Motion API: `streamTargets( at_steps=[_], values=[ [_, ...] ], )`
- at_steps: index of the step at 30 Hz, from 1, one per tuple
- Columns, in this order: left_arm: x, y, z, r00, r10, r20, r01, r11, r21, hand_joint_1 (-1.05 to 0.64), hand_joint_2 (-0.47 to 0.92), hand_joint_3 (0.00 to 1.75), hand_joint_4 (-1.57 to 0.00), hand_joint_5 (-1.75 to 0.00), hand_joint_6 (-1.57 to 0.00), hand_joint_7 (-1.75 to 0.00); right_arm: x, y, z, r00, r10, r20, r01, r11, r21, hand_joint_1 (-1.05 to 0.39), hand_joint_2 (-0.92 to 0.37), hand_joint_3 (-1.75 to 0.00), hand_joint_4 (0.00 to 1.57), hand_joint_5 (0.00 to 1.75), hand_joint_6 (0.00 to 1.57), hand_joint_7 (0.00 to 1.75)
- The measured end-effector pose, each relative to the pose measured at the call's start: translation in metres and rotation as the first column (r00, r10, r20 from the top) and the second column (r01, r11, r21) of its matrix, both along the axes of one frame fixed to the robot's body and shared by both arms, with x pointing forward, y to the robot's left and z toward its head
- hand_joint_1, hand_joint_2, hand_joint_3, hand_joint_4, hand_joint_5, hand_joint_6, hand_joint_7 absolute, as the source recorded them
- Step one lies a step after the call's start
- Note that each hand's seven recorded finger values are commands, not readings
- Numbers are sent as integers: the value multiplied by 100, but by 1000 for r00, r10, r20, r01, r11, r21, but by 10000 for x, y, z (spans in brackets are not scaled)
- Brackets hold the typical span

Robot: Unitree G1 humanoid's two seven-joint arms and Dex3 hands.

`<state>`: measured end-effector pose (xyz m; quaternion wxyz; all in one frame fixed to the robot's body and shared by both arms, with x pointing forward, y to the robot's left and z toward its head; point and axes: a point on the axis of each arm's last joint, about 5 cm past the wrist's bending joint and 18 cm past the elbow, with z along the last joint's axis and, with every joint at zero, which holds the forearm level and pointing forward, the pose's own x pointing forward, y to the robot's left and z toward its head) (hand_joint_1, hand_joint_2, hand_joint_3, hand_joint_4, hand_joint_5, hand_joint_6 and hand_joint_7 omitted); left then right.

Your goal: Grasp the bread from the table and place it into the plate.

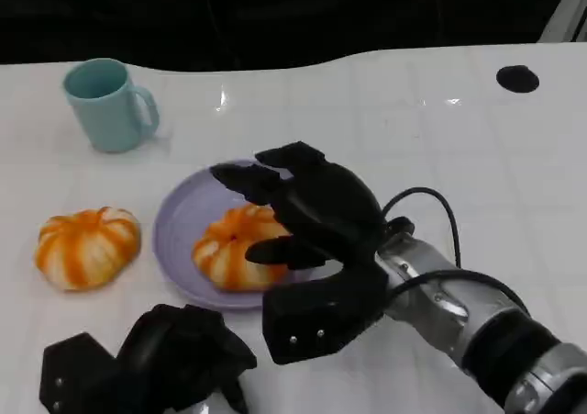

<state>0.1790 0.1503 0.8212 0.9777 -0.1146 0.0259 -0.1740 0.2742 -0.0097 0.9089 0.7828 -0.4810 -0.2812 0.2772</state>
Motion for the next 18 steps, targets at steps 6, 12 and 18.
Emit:
streamTargets(
  at_steps=[6, 12, 18],
  values=[
    [2, -1, 6, 1000, 1, 3, -1, 1000, 0, -105, 80, 1, -149, -94, -157, -48, -54, -99, 17, 1000, 11, 1, -11, 1000, 17, -66, -92, -22, 5, 49, 29, 2],
    [10, 2, 10, 1000, 3, 5, -3, 1000, 3, -105, 80, 1, -148, -94, -157, -48, -136, -234, -13, 1000, 26, -7, -25, 994, 107, -58, -92, -17, 17, 61, 40, 7],
    [14, 3, 12, 1000, 4, 5, -4, 1000, 2, -105, 80, 1, -148, -95, -157, -49, -256, -460, -71, 999, 30, -36, -20, 970, 243, -51, -92, -14, 34, 75, 58, 16]
  ],
)
